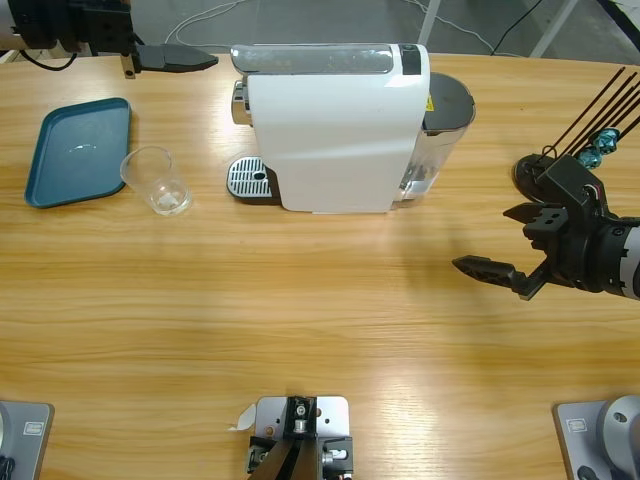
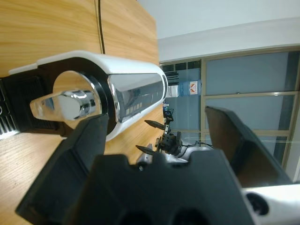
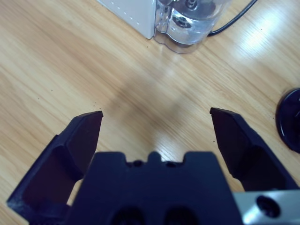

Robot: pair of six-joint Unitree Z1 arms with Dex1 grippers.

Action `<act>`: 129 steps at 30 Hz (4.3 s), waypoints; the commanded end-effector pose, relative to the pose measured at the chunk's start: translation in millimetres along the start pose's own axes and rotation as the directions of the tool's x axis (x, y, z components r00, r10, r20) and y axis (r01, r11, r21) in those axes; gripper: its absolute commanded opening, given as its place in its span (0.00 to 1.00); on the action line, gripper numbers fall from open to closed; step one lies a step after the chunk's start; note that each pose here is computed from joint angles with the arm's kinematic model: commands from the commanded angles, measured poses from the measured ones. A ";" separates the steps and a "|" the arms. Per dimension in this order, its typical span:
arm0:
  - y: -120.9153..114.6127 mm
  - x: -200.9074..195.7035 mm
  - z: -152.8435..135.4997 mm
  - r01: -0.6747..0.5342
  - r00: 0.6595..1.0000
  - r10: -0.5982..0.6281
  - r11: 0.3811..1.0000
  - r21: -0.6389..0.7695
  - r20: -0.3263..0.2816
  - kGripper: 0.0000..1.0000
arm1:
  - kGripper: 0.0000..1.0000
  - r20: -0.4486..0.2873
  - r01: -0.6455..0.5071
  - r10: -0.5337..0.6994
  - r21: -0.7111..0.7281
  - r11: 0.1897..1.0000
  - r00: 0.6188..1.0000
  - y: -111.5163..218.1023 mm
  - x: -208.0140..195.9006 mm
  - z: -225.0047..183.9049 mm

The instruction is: Pour coffee

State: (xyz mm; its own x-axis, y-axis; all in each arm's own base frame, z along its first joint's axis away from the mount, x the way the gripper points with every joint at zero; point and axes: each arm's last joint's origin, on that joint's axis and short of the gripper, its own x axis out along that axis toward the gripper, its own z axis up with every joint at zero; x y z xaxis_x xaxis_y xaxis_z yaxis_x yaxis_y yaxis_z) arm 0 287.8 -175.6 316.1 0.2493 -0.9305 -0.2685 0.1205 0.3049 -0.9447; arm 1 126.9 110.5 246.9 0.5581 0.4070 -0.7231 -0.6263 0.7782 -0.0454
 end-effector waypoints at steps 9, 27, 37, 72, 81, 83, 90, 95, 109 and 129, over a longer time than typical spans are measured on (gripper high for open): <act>39.1 20.3 2.1 0.024 0.999 -0.026 0.997 -0.074 -0.030 0.84 | 0.99 0.017 0.001 -0.001 0.007 1.000 1.000 0.9 -5.5 0.3; 43.5 24.4 -6.2 0.045 0.998 -0.049 0.996 -0.081 -0.044 0.00 | 0.97 0.009 0.002 -0.002 0.007 1.000 1.000 1.0 -3.4 0.7; 48.5 27.4 -5.9 0.046 0.998 -0.049 0.995 -0.086 -0.035 0.00 | 0.84 -0.008 -0.002 0.002 0.005 1.000 1.000 1.6 1.1 2.2; -71.0 -27.5 -23.3 -0.157 0.981 0.118 0.950 0.270 0.156 0.12 | 1.00 0.015 0.027 -0.028 0.017 0.999 0.999 -0.3 -4.6 2.8; -73.1 -124.3 -108.4 -0.655 0.755 0.453 0.514 0.553 0.474 0.96 | 0.74 -0.083 0.281 -0.275 0.474 0.835 0.958 -38.8 -57.2 5.5; -55.3 -133.9 -122.9 -0.671 0.741 0.479 0.493 0.554 0.471 0.96 | 0.65 -0.107 0.348 -0.359 0.601 0.720 0.927 -58.0 -65.0 6.6; -9.5 -157.3 -159.9 -0.701 0.711 0.532 0.475 0.533 0.461 0.95 | 0.59 -0.020 0.363 -0.527 0.746 0.558 0.850 -86.4 -68.8 1.9; 18.9 -162.3 -175.2 -0.715 0.693 0.561 0.455 0.530 0.453 0.95 | 0.59 -0.050 0.387 -0.509 0.714 0.583 0.859 -91.5 -45.9 -6.2; 29.6 -154.0 -172.9 -0.708 0.703 0.523 0.448 0.546 0.482 0.95 | 0.59 -0.110 0.442 -0.525 0.696 0.566 0.844 -122.2 -3.9 3.4; 31.4 -153.5 -173.1 -0.708 0.703 0.520 0.450 0.544 0.485 0.94 | 0.50 -0.133 0.462 -0.538 0.702 0.542 0.833 -132.9 9.7 0.5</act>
State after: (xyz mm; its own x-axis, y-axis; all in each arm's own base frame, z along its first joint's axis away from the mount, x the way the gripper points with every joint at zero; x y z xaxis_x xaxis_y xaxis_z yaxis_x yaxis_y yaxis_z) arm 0 89.7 -60.5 306.0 0.7083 -0.4147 -0.5712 0.4016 0.9023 -0.1570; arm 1 213.6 14.2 263.4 0.7708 -0.1157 -0.6265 0.2768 0.9466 0.1657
